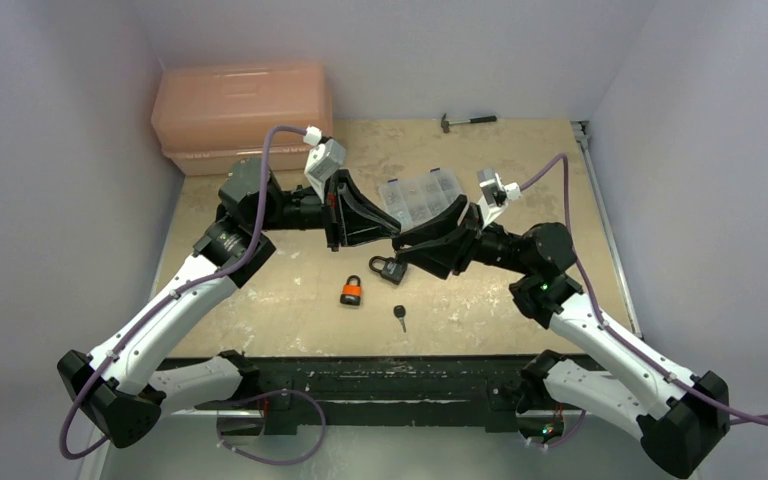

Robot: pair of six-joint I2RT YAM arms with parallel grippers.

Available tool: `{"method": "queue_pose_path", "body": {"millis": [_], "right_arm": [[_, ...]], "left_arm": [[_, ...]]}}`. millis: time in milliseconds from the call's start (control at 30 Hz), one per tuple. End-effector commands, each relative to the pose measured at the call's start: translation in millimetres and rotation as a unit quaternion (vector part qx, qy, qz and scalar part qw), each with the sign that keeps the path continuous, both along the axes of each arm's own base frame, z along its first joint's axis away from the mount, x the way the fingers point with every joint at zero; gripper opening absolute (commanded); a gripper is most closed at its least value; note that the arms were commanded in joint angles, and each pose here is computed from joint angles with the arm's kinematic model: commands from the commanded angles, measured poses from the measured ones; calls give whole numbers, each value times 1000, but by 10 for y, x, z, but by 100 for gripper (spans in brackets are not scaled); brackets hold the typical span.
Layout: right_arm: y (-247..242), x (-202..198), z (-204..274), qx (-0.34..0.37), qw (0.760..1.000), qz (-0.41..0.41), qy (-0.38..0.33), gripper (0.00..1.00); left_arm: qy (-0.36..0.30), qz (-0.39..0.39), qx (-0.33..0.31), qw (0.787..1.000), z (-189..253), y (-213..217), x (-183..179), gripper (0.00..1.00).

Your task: Unlock with the key

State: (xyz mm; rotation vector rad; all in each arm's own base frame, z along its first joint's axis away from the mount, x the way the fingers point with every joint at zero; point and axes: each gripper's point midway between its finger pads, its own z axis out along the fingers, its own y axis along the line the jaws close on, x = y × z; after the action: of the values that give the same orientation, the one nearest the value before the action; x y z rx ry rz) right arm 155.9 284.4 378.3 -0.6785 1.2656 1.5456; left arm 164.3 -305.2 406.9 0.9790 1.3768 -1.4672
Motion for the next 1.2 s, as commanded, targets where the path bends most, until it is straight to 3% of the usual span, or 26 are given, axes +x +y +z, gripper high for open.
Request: {"method": "queue_pose_path", "body": {"millis": [0,433,867,1033,1167], "right_arm": [[-10,-61,157,21,999,13,-25,45],[-6,-56,199,31,999,15,-24,38],[25,-5,183,28,999,14,-5,22],[32,14,161,27,1000,12,5,1],[17,19,137,26,1000,5,5,0]], "left_arm": [[-22,-11,-21,999,114,-4,-37,0],[-19,-10,-24,999,105,-20,-19,0],[-16,-9,-25,1000,80,-43,12,0],[-13,1,-20,1000,36,-46,56,0],[-8,16,-15,1000,12,-50,105,0]]}}
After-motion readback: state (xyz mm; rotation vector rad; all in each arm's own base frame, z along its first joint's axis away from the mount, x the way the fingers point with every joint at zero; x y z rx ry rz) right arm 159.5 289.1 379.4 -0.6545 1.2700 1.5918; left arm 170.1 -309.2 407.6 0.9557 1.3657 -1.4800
